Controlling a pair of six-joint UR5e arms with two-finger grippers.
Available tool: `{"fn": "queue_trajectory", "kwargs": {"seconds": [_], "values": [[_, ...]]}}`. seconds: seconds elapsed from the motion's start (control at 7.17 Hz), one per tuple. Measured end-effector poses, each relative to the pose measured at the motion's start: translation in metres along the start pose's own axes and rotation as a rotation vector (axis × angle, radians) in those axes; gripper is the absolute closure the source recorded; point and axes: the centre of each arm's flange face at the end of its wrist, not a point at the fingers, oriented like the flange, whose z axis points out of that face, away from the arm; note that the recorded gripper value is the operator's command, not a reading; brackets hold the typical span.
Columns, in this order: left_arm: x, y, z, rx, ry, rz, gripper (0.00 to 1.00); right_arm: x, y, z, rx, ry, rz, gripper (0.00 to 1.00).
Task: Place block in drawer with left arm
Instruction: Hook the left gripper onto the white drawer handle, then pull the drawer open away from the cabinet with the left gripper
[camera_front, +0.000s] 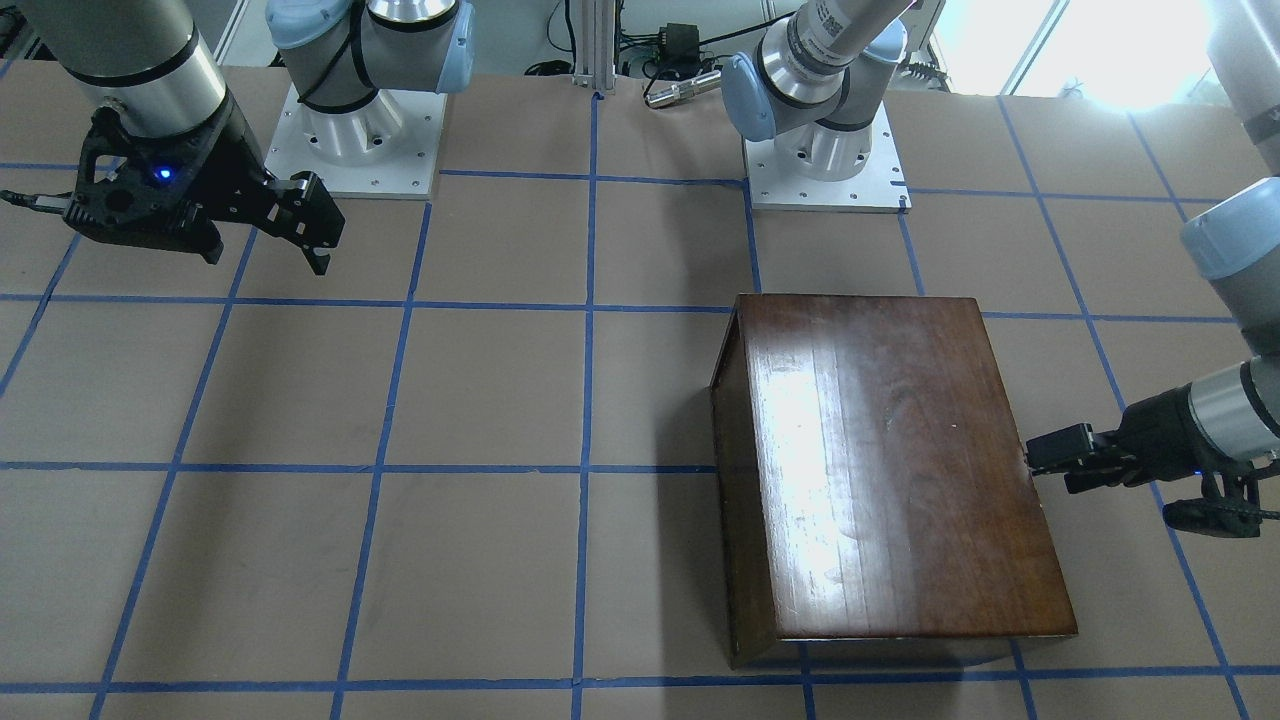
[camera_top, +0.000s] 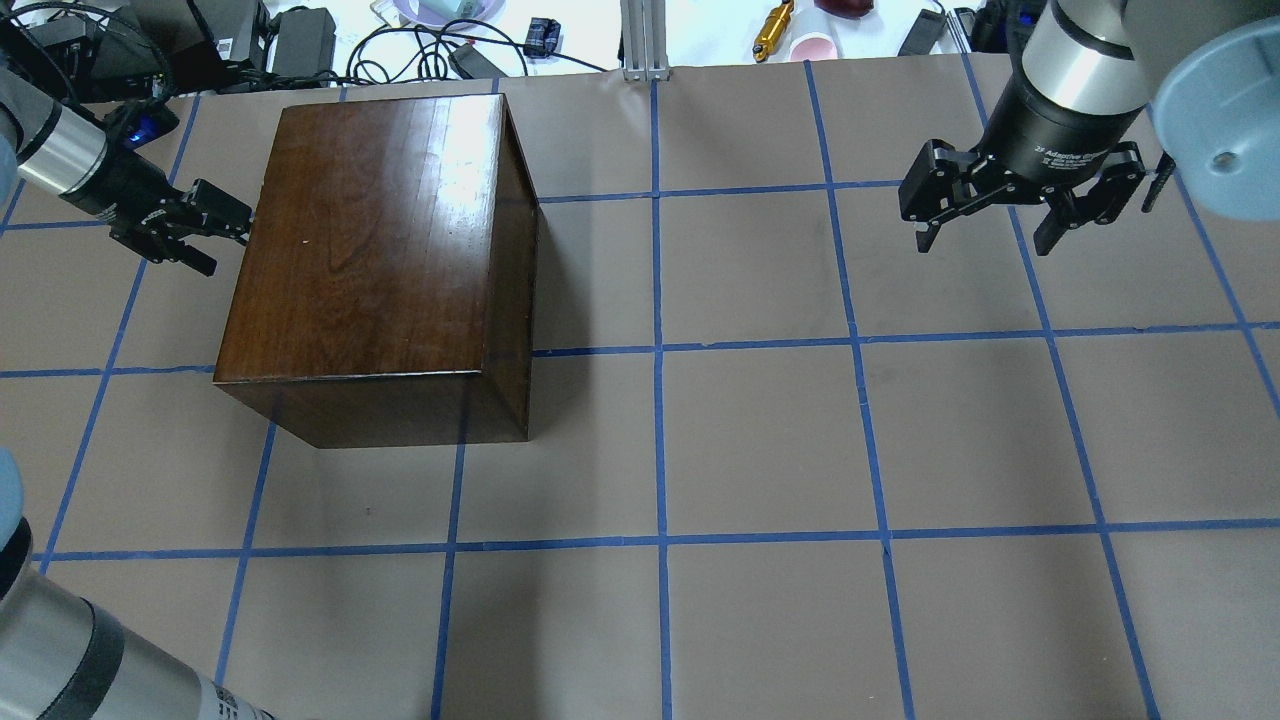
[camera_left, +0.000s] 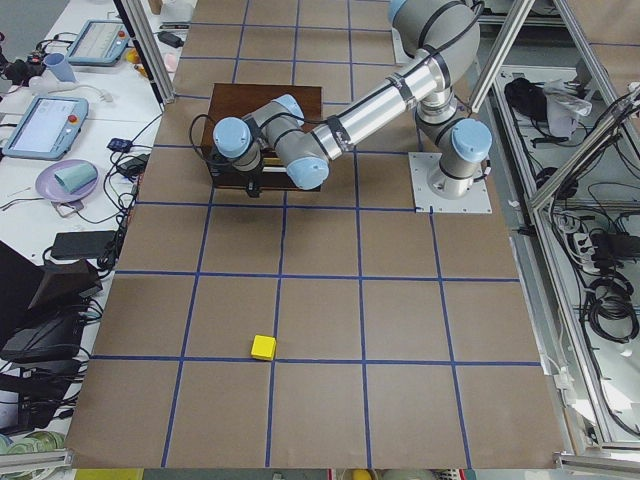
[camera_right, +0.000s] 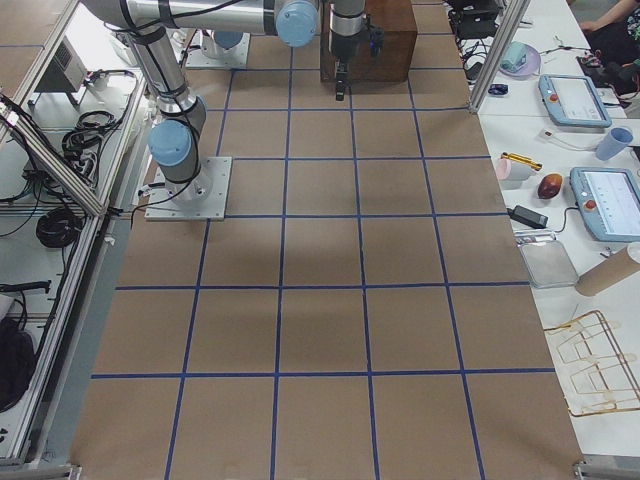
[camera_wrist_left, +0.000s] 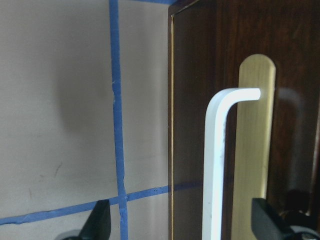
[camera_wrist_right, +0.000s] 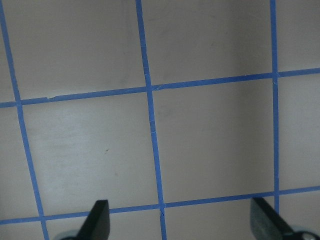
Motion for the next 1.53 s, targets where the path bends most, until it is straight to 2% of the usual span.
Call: {"fn": "queue_trajectory", "kwargs": {"seconds": [0.28, 0.56, 0.98, 1.53], "values": [[-0.003, -0.002, 0.005, -0.004, 0.003, 0.0, 0.11, 0.0, 0.0, 0.0, 0.0, 0.0, 0.0, 0.0], [-0.008, -0.003, 0.006, -0.002, 0.001, 0.001, 0.18, 0.0, 0.0, 0.0, 0.0, 0.0, 0.0, 0.0], [-0.023, -0.001, 0.0, 0.008, -0.004, -0.002, 0.18, 0.0, 0.0, 0.0, 0.0, 0.0, 0.0, 0.0], [-0.06, 0.009, -0.019, 0.051, -0.029, -0.03, 0.18, 0.0, 0.0, 0.0, 0.0, 0.0, 0.0, 0.0]]}}
